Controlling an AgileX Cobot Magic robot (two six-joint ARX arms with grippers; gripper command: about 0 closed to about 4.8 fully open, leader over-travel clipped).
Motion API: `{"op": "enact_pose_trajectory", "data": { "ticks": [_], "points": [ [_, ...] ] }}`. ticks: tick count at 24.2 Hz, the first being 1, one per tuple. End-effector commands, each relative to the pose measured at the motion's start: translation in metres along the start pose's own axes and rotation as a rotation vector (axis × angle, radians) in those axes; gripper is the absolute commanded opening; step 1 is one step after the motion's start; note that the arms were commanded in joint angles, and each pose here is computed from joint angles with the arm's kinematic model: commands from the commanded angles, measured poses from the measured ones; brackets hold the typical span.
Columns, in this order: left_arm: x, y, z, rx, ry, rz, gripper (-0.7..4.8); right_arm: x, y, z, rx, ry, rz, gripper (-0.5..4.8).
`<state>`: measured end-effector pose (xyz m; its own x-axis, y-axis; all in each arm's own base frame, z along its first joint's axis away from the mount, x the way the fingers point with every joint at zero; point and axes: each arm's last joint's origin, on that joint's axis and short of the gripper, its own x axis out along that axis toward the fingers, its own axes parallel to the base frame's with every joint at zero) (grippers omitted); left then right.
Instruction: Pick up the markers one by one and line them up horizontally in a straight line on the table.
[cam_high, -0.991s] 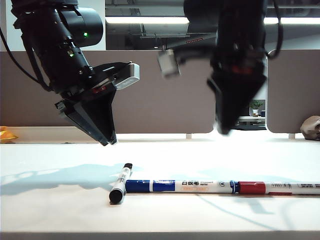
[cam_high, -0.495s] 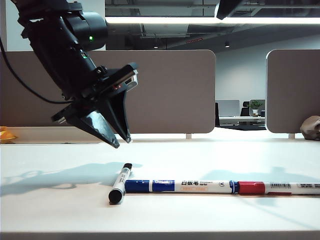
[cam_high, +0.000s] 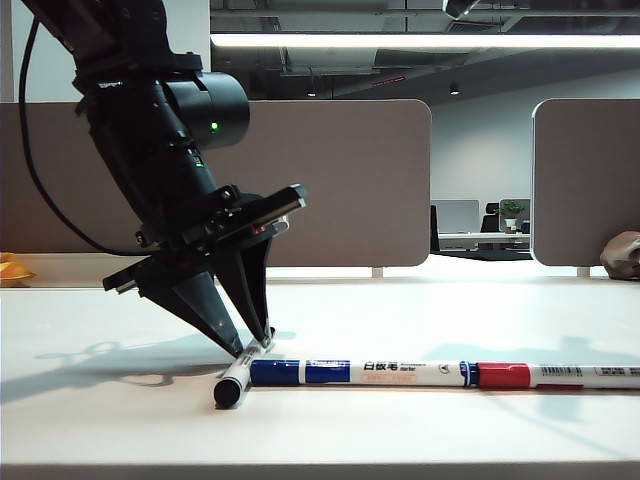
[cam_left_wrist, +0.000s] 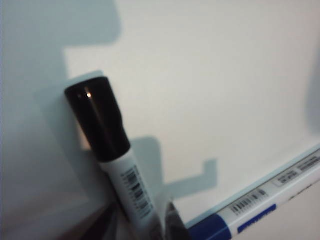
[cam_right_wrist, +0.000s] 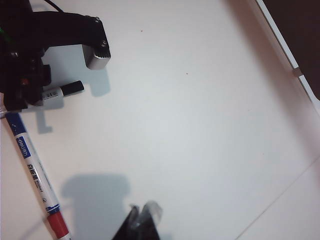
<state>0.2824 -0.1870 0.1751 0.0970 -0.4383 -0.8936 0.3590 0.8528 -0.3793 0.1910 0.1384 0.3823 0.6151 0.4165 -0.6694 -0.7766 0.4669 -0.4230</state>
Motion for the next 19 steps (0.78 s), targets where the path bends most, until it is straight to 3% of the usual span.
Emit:
{"op": "enact_pose_trajectory", "data": {
  "ticks": [1,9,15,19],
  "points": [
    [0.001,0.0,0.0,-0.028,-0.015,0.055,1.25,-0.002,-0.001,0.002,0.007,-0.019,-0.004,-0.06],
    [0.004,0.004,0.0,-0.033,-0.02,0.123,1.2,-0.002,0.0,0.002,0.014,-0.024,0.007,-0.05],
    [0.024,0.014,-0.009,-0.016,0.116,0.183,1.2,-0.002,0.0,0.002,0.014,-0.031,0.015,-0.06],
    [0.024,0.016,-0.011,0.008,0.136,0.224,1.03,-0.002,0.0,0.002,0.013,-0.035,0.012,-0.05]
  ]
}}
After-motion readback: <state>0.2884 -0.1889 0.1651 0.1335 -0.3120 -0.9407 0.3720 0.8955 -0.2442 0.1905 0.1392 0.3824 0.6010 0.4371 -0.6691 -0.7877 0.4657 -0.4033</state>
